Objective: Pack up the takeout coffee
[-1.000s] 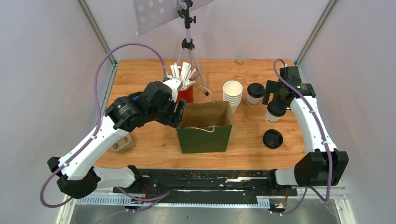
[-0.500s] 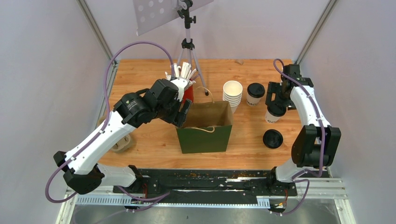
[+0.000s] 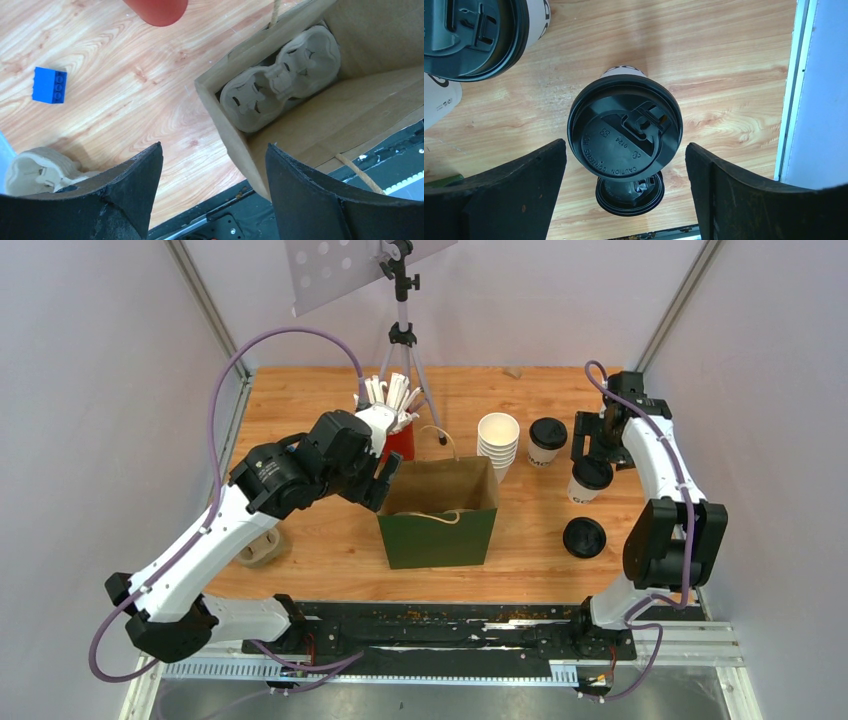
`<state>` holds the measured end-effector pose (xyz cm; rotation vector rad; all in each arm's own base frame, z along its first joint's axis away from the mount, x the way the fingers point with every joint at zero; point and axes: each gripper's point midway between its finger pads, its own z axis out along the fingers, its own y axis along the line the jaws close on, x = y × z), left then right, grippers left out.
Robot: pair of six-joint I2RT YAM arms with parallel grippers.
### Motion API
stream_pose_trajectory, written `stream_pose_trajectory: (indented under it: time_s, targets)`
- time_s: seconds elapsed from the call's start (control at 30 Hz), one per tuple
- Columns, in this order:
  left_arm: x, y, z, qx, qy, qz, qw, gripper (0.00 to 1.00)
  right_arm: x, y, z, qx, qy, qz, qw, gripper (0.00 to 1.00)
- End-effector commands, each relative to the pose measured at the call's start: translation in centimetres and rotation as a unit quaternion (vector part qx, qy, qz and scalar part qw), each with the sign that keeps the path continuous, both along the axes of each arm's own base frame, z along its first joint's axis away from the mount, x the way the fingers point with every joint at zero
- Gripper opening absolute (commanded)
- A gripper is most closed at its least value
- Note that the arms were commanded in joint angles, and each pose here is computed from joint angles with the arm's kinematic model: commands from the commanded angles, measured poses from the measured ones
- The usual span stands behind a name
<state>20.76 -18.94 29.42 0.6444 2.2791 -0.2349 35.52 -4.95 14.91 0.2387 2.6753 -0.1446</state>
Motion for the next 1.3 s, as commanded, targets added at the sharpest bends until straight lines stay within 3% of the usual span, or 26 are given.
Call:
stream_pose_trajectory:
  time_s: [0.0,0.6,0.87,1.07,1.27]
  targets:
    - [0.4,1.3,1.6,0.006,-0.041,0.003,0.999,0.82,0.6,-0.4,0.4,-0.005,0.000,0.018,1.000,0.89]
    - [1.0,2.6,2.8,0.023,-0.074,0.017,0.997,0.82,0.3,0.2,-1.0,0.016,0.026,0.030,0.999,0.71]
    - [0.6,1.3,1.9,-0.004,-0.047,0.017,0.999,0.80,-0.3,0.2,-1.1,0.013,0.031,0.035,0.999,0.71]
    - [0.6,1.4,2.3,-0.011,-0.052,0.022,0.998,0.80,0.0,0.1,-1.0,0.011,0.026,0.035,0.999,0.84]
    - [0.6,1.8,2.4,-0.007,-0.054,0.026,0.998,0.80,0.2,0.2,-1.1,0.025,0.022,0.036,0.999,0.85]
